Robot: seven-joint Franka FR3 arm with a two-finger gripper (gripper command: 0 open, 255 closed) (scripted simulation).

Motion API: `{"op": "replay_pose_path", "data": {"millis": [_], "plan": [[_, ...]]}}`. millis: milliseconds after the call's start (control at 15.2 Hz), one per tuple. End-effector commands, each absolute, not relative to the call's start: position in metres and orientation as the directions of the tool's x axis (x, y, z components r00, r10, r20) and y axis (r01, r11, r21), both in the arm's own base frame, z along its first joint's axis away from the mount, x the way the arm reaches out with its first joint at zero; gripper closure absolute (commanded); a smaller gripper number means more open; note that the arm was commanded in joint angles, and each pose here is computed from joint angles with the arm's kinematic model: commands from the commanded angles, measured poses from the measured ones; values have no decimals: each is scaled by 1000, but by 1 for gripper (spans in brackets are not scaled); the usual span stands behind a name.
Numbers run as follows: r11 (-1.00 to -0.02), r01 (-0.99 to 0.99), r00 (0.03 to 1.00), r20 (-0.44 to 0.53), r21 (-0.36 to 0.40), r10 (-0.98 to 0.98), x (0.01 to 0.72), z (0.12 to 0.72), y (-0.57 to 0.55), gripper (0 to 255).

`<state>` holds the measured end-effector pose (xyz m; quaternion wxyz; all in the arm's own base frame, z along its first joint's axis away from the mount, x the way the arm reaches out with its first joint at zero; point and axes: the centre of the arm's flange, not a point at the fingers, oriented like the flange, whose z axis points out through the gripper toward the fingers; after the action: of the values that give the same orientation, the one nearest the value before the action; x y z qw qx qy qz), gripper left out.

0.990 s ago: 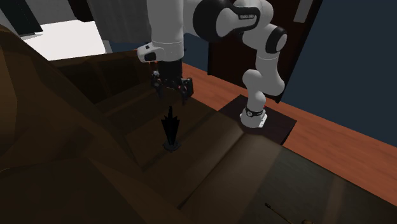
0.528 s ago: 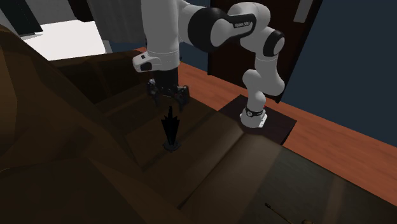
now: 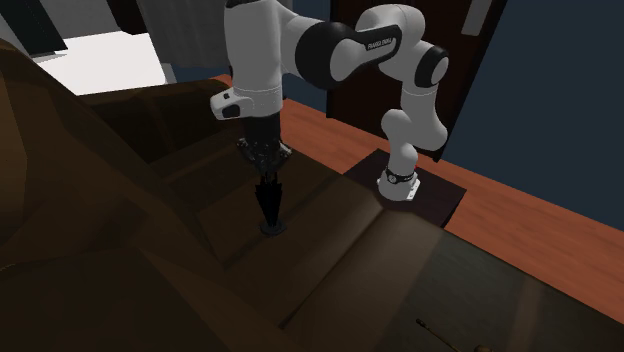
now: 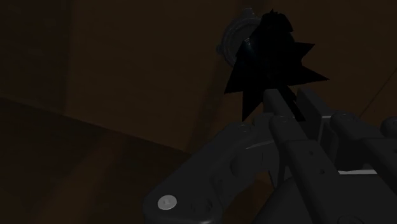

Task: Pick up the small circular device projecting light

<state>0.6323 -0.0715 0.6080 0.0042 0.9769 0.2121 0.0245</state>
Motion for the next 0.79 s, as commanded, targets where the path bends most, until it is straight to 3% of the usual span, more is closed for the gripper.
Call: {"op": "replay_pose_path", "data": {"millis": [0, 726], "plan": [[-910, 413, 909, 44, 19, 414, 633, 607, -72, 255], [-910, 413, 909, 44, 19, 414, 633, 644, -71, 255]]}}
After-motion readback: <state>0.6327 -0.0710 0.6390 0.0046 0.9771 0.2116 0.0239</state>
